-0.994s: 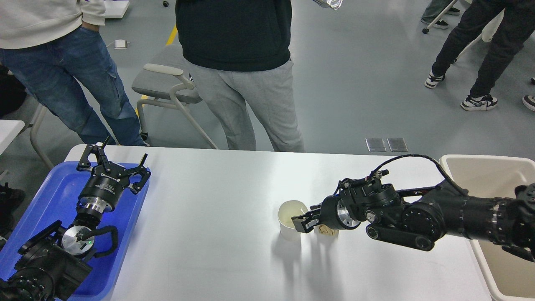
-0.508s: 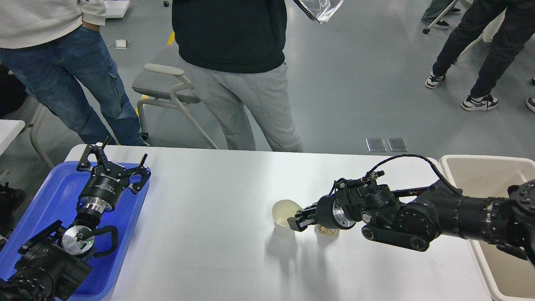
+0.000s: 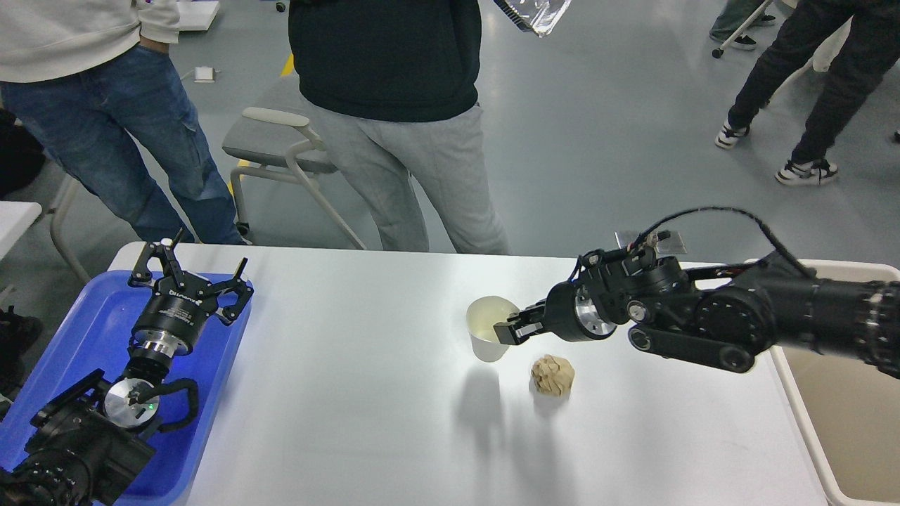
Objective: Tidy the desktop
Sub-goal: 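Lift the cup and carry it over the beige bin, releasing it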
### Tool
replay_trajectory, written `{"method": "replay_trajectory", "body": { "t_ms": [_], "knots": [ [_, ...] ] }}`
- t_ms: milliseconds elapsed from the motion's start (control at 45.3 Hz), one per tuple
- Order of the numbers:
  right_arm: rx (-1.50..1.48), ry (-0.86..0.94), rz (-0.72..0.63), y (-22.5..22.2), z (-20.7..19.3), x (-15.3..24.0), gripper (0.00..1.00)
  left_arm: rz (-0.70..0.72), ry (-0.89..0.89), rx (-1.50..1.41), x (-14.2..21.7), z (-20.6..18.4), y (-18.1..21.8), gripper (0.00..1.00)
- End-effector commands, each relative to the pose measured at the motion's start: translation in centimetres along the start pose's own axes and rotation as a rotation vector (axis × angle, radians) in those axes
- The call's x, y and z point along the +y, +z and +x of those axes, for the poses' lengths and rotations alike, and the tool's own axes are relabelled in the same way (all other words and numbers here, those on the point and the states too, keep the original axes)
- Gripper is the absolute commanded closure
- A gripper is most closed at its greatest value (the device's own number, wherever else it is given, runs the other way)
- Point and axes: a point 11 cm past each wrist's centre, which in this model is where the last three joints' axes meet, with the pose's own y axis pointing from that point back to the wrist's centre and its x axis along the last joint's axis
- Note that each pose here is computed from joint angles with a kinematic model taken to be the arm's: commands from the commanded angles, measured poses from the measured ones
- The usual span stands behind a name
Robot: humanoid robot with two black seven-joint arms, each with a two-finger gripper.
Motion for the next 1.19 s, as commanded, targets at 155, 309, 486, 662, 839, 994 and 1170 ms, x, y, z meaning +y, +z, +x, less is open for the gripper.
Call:
{"method": "replay_trajectory", "body": {
  "t_ms": [155,309,486,662,839,994,1170],
  "knots": [
    [-0.017,0.096,-0.026,1.2,9.1,10.7,1.00,-0.001,0.000,0.000,0.0,0.0,0.0,0.00],
    [-0.014,0.090,-0.045,1.7,10.7,13.6,1.00,-0.001,0.000,0.000,0.0,0.0,0.0,0.00],
    [-0.026,0.083,-0.047,2.1,10.5,13.9,1.00,-0.001,0.000,0.000,0.0,0.0,0.0,0.00],
    [-0.092,0.137,-0.079,4.7,10.4,15.6,1.00,-0.001,0.000,0.000,0.0,0.0,0.0,0.00],
    [-0.336,0.287,-0.174,12.3,7.4,21.6,1.00,-0.001,0.000,0.000,0.0,0.0,0.0,0.00],
    [-0.675,0.465,-0.301,20.8,0.7,26.2,1.00,-0.001,0.000,0.000,0.0,0.0,0.0,0.00],
    [-1.021,0.650,-0.450,28.0,-7.2,30.6,1.00,-0.001,0.000,0.000,0.0,0.0,0.0,0.00]
  ]
}}
